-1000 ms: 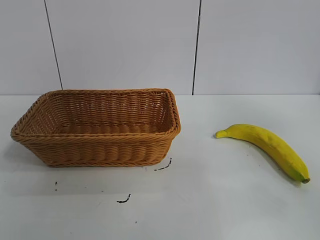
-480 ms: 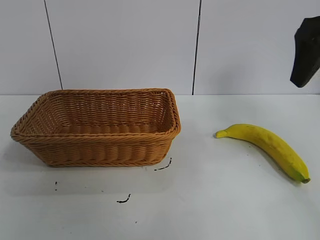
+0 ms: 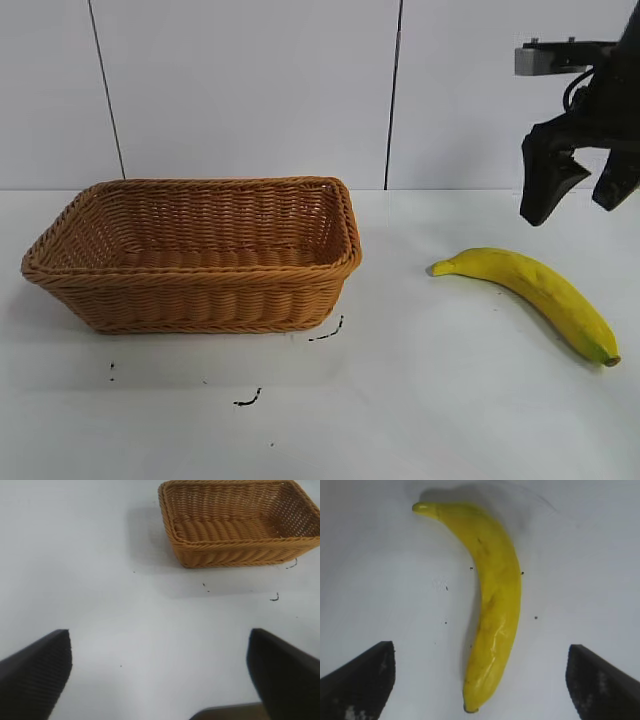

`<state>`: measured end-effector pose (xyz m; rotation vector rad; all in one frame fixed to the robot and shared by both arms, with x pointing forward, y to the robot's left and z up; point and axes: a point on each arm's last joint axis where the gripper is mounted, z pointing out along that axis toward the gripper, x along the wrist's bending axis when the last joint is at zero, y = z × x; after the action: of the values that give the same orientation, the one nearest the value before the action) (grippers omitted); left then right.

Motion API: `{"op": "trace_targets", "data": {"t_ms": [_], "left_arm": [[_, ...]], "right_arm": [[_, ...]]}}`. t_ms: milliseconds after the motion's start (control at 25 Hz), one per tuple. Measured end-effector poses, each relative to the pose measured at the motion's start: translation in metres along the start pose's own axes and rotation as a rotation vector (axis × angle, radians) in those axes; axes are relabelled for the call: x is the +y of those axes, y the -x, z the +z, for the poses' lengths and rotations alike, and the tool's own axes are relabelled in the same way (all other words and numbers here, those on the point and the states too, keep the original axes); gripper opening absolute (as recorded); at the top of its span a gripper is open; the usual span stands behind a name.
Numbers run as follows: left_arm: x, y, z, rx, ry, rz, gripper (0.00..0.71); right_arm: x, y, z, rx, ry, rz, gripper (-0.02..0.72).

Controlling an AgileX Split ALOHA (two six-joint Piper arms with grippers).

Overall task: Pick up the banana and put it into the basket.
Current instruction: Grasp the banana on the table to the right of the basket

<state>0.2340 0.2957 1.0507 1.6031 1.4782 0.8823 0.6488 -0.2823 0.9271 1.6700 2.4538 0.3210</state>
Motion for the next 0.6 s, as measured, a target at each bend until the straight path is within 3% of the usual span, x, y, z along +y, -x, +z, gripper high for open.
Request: {"op": "trace_targets", "data": {"t_ms": [600], "left_arm": [[0.000, 0.000, 0.000, 0.000, 0.000, 0.000, 0.690]], "right_arm": [[-0.003, 0.002, 0.036, 0.008, -0.018, 0.017, 0.648]]}}
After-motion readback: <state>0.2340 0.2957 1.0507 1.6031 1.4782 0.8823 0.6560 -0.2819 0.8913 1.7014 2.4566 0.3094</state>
